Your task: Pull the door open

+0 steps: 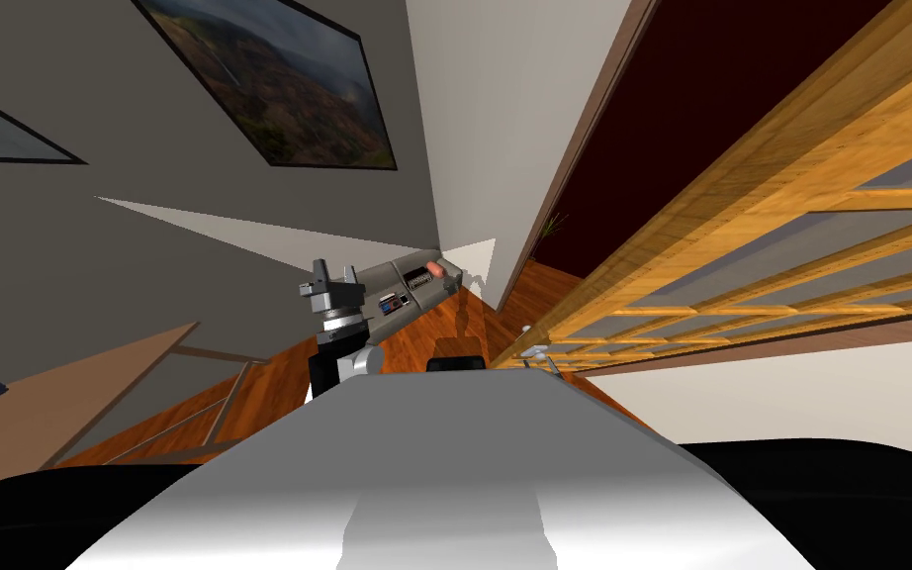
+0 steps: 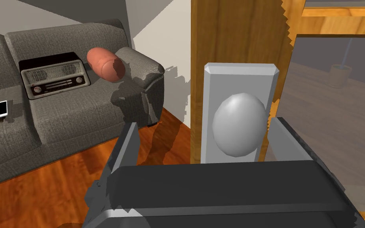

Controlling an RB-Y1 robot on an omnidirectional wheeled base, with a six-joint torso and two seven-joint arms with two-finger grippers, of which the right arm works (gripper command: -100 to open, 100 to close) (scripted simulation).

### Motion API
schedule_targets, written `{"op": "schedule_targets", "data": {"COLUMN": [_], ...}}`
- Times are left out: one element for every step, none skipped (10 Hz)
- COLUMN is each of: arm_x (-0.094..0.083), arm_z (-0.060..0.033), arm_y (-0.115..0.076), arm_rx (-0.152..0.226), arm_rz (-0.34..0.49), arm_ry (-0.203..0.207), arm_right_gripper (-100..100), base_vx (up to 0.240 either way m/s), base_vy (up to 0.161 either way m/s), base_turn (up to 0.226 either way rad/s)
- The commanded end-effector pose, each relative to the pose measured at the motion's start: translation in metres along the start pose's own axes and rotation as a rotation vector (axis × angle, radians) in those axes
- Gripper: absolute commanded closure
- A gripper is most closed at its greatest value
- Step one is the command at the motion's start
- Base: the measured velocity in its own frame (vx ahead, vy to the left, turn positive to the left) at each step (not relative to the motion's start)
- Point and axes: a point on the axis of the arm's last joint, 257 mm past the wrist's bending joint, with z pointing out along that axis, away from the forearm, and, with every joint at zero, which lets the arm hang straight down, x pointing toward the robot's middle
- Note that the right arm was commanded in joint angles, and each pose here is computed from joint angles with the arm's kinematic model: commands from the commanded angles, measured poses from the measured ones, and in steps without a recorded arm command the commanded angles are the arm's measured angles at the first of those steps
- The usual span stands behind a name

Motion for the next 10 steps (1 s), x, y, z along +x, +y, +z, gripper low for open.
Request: {"op": "schedule_targets", "data": {"arm_x": [-0.005,-0.005,-0.005,-0.005,-0.005,-0.005,-0.005,-0.005,-0.005,-0.001], "arm_z": [-0.0047,-0.0047,-0.0047,-0.0047,-0.0047,-0.0047,-0.0047,-0.0047,-0.0047,-0.0101], "arm_y": [-0.024,-0.024,-0.024,-0.024,-0.024,-0.024,-0.024,-0.024,-0.024,-0.003], "arm_rx": [0.033,0.033,0.033,0.033,0.033,0.033,0.033,0.033,0.033,0.005], "arm_rz": [0.039,0.039,0.039,0.039,0.039,0.039,0.039,0.039,0.039,-0.003], "arm_ry": [-0.011,-0.011,-0.011,-0.011,-0.011,-0.011,-0.011,-0.011,-0.011,-0.006], "arm_right_gripper": [100,100,100,100,100,100,100,100,100,100], "base_vx": [0.006,0.004,0.016,-0.002,-0.005,0.005,-0.003,-0.004,0.006,-0.01], "base_vy": [0.005,0.009,0.023,-0.001,-0.019,-0.006,-0.01,0.009,0.009,-0.029], "base_turn": [0.007,0.015,-0.005,-0.017,0.003,0.023,-0.003,-0.001,-0.011,-0.003]}}
